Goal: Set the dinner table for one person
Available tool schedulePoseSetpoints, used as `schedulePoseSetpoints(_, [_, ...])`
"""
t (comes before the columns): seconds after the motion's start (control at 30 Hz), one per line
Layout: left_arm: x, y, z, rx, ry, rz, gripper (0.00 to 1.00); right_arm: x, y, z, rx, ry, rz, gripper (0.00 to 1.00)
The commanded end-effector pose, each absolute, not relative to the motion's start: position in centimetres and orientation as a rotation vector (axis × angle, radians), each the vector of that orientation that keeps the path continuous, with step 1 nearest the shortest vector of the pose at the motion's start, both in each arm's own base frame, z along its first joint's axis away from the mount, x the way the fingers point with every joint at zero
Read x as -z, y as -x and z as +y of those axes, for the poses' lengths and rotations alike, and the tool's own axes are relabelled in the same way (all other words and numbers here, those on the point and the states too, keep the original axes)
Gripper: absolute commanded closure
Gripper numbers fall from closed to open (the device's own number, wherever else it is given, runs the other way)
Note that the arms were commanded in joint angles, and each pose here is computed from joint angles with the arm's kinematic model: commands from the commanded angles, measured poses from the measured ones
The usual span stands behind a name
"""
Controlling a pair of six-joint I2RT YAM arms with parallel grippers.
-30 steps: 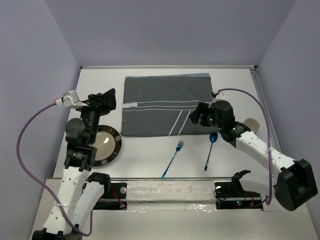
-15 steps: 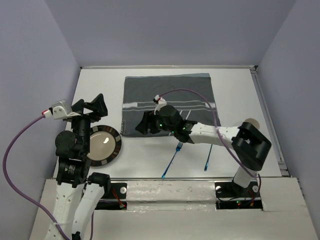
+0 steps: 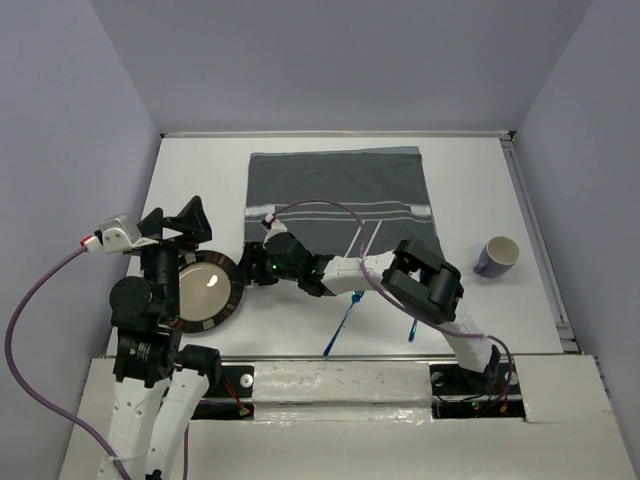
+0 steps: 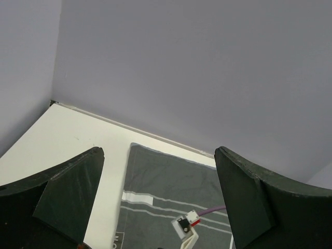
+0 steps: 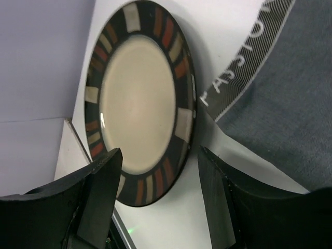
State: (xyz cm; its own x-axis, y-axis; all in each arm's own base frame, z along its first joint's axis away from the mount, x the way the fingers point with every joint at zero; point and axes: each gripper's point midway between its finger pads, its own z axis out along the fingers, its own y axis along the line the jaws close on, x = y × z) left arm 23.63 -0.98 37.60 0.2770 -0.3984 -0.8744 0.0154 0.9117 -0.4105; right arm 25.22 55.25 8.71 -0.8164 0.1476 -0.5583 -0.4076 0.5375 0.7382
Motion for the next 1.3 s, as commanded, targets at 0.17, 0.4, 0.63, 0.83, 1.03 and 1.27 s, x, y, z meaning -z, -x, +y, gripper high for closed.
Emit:
schedulePoseSetpoints(0.17, [-39.4, -22.4, -1.1, 0.312, 0.332, 1.191, 0.01, -7.9, -25.3, 56.3, -1.297, 0.073, 2.19, 0.36])
schedulePoseSetpoints(0.4, [-39.3, -22.4, -1.2, 0.314, 0.327, 1.194, 0.01, -6.6, -23.1, 59.2, -1.467, 0.16, 2.268, 0.46])
schedulePoseSetpoints(0.63, [-39.4, -22.2, -1.3, 0.32, 0.321, 1.188, 0.01, -6.5, -21.6, 59.9, -1.591, 0.203, 2.267, 1.0])
schedulePoseSetpoints(0.83, [-40.0, -21.6, 0.0, 0.271, 0.364, 1.167, 0.01, -16.2, -22.5, 58.7, -1.631, 0.318, 1.982, 1.0])
schedulePoseSetpoints(1.03, [-40.2, -21.2, 0.5, 0.249, 0.378, 1.155, 0.01, -26.4, -30.4, 50.0, -1.592, 0.163, 1.773, 1.0])
schedulePoseSetpoints(1.27, [-40.1, -21.4, -0.3, 0.287, 0.349, 1.163, 0.01, -27.5, -39.4, 33.9, -1.453, -0.145, 1.7, 1.0])
